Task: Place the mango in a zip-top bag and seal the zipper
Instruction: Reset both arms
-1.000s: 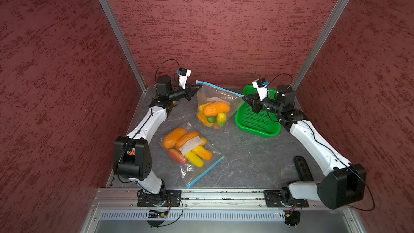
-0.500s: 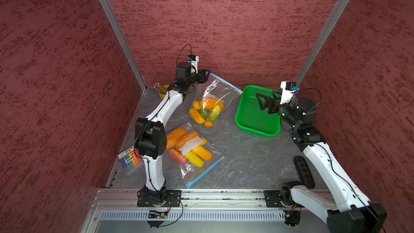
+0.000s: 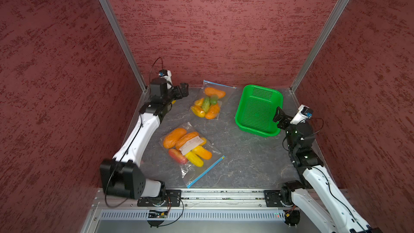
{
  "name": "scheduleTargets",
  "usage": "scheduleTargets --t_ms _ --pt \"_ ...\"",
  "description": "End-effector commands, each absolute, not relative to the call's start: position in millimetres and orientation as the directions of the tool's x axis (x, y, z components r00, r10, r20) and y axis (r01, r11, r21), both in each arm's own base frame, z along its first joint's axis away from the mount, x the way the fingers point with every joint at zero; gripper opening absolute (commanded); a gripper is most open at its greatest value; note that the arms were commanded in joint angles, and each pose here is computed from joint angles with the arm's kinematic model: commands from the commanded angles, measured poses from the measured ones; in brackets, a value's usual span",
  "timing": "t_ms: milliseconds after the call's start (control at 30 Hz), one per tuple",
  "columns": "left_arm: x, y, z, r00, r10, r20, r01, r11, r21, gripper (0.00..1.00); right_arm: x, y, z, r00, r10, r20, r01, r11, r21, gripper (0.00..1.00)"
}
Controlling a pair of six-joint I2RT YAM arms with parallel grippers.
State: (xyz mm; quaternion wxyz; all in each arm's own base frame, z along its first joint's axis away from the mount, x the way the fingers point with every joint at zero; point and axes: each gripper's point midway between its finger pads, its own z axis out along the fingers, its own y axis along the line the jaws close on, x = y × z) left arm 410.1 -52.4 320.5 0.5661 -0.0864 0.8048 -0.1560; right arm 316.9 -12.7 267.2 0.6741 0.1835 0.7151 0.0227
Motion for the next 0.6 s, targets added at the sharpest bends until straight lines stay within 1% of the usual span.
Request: scheduleTargets --t_ms 0,100,167,267,367,400,433,467,533,567 --pt "367 -17 274 -0.31 -0.25 -0.917 -0.108 0.968 -0.228 1.0 304 -37 274 0.132 0.216 -0.968 0.32 0.915 0.247 0.99" --pt "335 0 227 -0.325 -0.202 -0.924 -0.168 0.974 -0.154 1.0 292 -41 257 0.199 0.147 -0.969 0.326 0.923 0.207 0.99" --pt "324 12 199 -0.351 -0.207 -0.913 -0.22 0.966 -0.134 1.0 291 -41 241 0.193 0.136 -0.972 0.326 0.925 0.194 0.99" --pt "324 20 173 -0.327 -0.183 -0.927 -0.228 0.967 -0.11 1.0 298 -32 215 0.146 0.125 -0.981 0.285 0.945 0.163 0.99" --pt "327 25 145 -0.28 -0.189 -0.941 -0.213 0.968 -0.132 1.0 290 -32 197 0.176 0.13 -0.976 0.269 0.947 0.175 0.99" --pt "328 27 135 -0.28 -0.195 -0.94 -0.211 0.968 -0.138 1.0 289 -34 189 0.165 0.128 -0.978 0.279 0.945 0.171 0.99" --pt "331 29 133 -0.289 -0.202 -0.936 -0.216 0.966 -0.142 1.0 289 -40 189 0.179 0.121 -0.976 0.31 0.935 0.173 0.99" --pt "336 27 133 -0.297 -0.179 -0.938 -0.185 0.974 -0.127 1.0 293 -36 187 0.161 0.122 -0.979 0.294 0.941 0.166 0.99" --pt "344 21 142 -0.233 -0.131 -0.964 -0.108 0.988 -0.108 1.0 298 -33 191 0.175 0.105 -0.979 0.267 0.952 0.15 0.99" --pt "346 22 148 -0.18 -0.145 -0.973 -0.086 0.988 -0.131 1.0 299 -34 192 0.187 0.107 -0.977 0.274 0.949 0.156 0.99"
